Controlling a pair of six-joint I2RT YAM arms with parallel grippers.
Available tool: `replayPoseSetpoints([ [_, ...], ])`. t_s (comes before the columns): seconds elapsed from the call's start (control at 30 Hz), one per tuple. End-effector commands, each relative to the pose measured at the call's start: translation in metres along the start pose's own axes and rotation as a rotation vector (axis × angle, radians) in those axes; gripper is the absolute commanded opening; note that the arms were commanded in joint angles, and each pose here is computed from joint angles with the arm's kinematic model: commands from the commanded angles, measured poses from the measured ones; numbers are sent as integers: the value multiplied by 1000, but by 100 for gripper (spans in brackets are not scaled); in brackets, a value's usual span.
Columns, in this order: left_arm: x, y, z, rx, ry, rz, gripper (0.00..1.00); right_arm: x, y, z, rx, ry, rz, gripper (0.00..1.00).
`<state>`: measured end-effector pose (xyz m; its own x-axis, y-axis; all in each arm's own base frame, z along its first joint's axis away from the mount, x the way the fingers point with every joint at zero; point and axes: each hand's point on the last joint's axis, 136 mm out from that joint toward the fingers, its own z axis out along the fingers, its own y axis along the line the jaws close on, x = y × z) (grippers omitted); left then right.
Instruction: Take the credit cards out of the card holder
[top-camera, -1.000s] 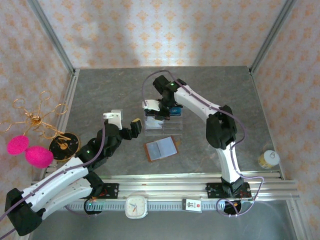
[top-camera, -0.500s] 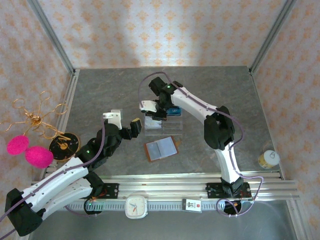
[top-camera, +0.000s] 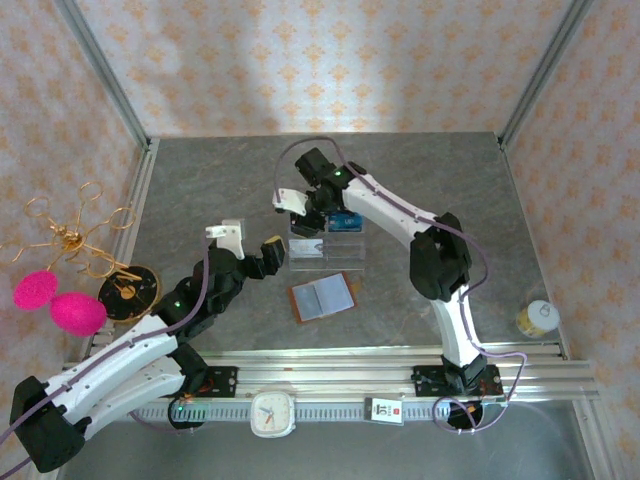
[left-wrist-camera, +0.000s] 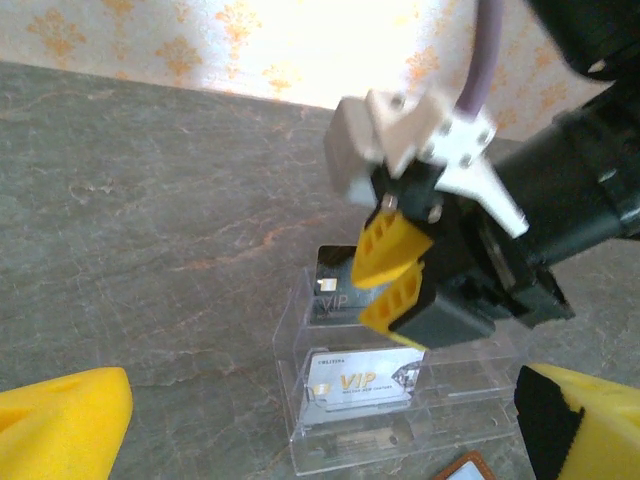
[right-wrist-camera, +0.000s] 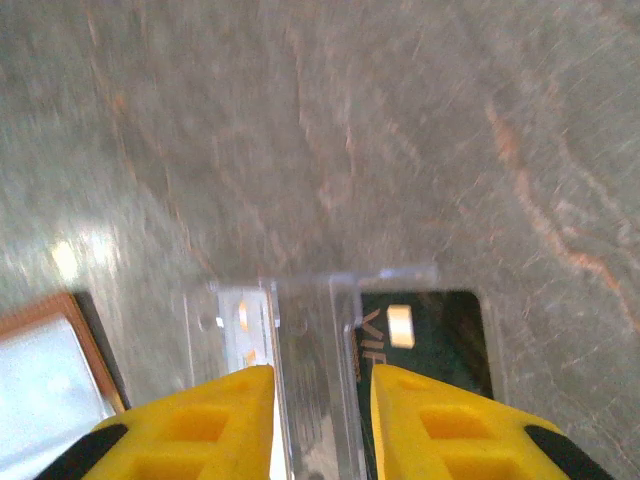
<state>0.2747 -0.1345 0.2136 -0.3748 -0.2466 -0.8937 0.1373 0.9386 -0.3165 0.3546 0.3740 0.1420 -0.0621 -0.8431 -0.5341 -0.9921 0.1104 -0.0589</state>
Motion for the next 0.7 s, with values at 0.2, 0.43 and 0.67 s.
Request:
replayPoseSetpoints([
  [0.2,16,-1,0,60,14,-161,99,-61,-11,-72,163,-501,551,31],
  [0.43,44,0,-4,121,61,-249,99,16,58,-47,189,-387,828,34],
  [0.67,58,11,-10,128,47,-310,96,69,144,20,188,-95,853,35],
])
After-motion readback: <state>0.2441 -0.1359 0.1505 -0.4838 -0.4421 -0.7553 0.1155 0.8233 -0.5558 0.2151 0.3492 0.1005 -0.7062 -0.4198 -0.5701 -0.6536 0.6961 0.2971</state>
